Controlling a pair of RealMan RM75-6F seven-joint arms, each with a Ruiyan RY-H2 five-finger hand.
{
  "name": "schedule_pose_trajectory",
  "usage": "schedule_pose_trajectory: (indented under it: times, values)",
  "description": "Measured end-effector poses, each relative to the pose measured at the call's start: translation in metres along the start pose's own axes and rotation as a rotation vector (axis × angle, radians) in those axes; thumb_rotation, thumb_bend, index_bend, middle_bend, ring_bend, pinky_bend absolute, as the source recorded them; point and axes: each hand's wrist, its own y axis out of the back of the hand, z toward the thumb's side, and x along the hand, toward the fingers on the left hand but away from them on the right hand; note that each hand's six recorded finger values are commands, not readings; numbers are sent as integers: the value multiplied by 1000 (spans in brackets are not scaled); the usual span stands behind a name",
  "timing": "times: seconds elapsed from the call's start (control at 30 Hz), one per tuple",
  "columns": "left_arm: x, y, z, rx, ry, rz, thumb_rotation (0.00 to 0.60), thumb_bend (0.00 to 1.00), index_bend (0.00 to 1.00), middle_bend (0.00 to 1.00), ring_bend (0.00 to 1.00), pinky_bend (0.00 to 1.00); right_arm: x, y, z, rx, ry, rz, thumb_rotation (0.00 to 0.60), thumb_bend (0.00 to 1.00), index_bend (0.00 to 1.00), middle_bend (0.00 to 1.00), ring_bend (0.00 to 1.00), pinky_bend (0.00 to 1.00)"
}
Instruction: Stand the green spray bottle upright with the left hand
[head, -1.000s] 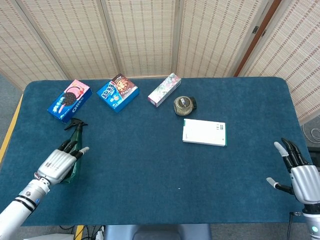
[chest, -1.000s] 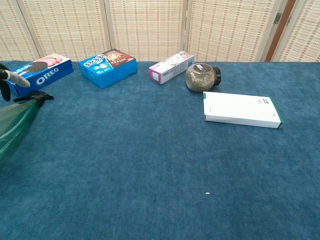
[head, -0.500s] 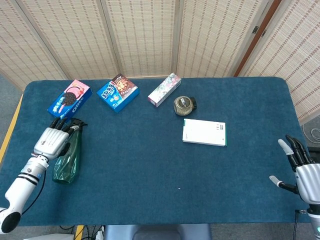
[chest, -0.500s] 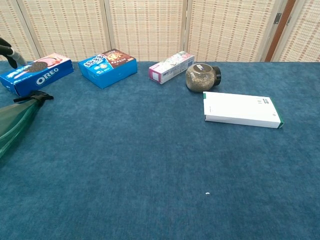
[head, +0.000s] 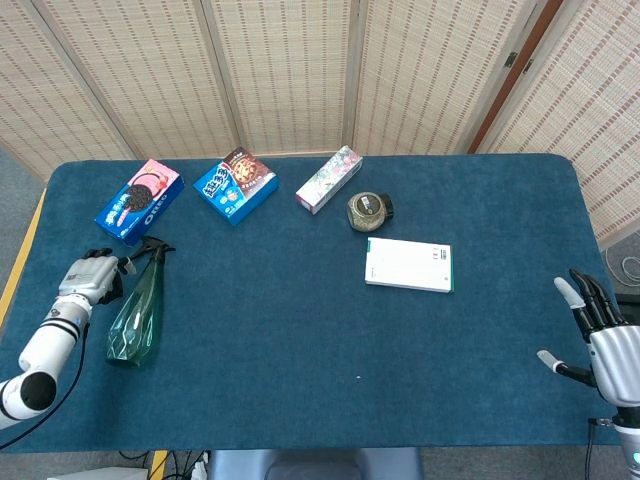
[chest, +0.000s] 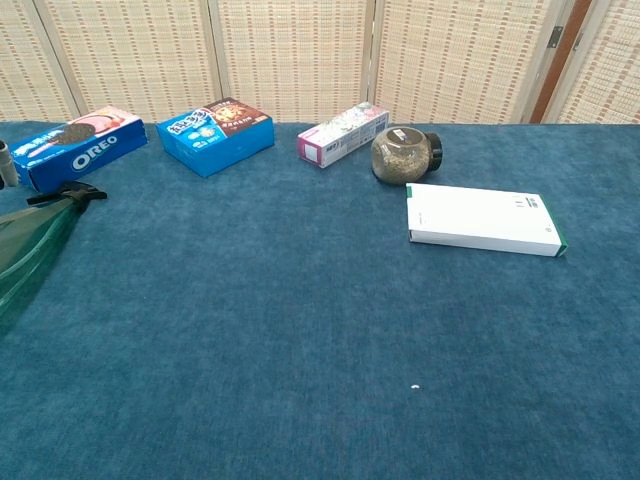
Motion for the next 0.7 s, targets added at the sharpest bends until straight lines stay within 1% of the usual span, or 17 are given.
schedule_pose_trajectory:
  times: [0.17, 0.3, 0.5, 0.7]
  values:
    - [12, 0, 9, -19, 20, -33, 600, 948, 306, 309, 71, 3, 1, -1, -1, -2, -4, 2, 600, 0, 0, 0, 0, 422]
    - [21, -6, 14, -3, 30, -51, 600, 950, 300, 309, 71, 2, 1, -1, -2, -2, -4, 1, 600, 0, 0, 0, 0, 422]
    - [35, -16, 15, 13, 59, -81, 600, 951, 298, 309, 71, 0, 3, -1, -6, -3, -15, 1, 600, 0, 0, 0, 0, 422]
    - [43, -21, 18, 43, 73, -80, 600, 951, 293, 309, 71, 0, 5, -2, -8, -7, -18, 5, 600, 0, 0, 0, 0, 422]
